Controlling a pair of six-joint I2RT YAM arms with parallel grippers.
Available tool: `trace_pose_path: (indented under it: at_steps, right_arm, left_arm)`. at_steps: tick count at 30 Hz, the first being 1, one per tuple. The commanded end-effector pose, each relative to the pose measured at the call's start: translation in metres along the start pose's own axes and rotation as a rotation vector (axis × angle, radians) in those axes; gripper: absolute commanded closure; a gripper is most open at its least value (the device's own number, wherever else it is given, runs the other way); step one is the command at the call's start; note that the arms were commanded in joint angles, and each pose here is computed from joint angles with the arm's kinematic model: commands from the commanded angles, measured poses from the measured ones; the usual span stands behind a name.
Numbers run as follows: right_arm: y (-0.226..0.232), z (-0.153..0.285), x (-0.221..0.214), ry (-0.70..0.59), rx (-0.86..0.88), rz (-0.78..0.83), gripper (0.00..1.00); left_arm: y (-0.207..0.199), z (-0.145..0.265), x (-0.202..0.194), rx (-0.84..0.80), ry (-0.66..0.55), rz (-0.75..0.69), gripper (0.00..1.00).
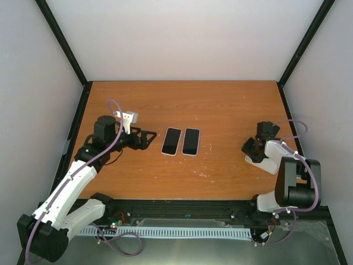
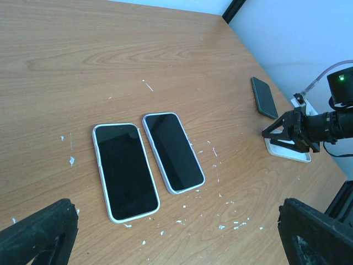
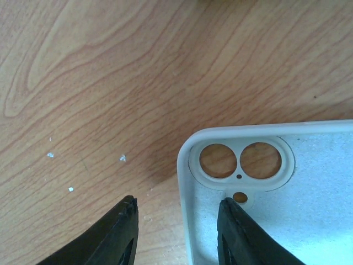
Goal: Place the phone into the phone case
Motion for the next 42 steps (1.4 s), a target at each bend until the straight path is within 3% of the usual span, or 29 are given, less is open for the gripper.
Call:
trace_pose_path:
  at_steps: [1,6,14,29,36,42]
  right_arm:
    - [0.001,-0.006,-0.001,0.021,-0.033,-0.030,0.61]
    - [0.001,-0.012,-0.006,0.040,-0.042,-0.052,0.68]
    - [0.014,-0.008,-0.018,0.056,0.012,-0.095,0.97]
    - [0.093,0.013,-0.047,0.046,0.307,-0.347,0.97]
    - [0.120,0.000,-0.052,0.063,0.315,-0.467,0.97]
    - [0.126,-0.008,-0.048,0.063,0.286,-0.437,0.85]
  left_arm:
    - [-0.002,0.004,0.003,-0.005,-0.025,-0.032,0.01]
    - [-0.002,0.005,0.003,-0.001,-0.028,-0.033,0.01]
    - [-0.003,0.006,0.003,-0.002,-0.034,-0.036,0.01]
    - [-0.003,0.008,0.003,0.005,-0.044,-0.039,0.00]
    - [-0.002,0.007,0.002,0.008,-0.041,-0.037,0.00]
    - [-0.002,0.008,0.002,0.012,-0.044,-0.038,0.00]
Point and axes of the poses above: each gripper's point midway between its finger pads, its own z axis back along the fingers, its own y axis along the line the jaws close on, x = y × z, the point moved 10 cm from there along z, back along the fingers, and after that the axes turned 3 degrees about z, right-handed, at the moved point
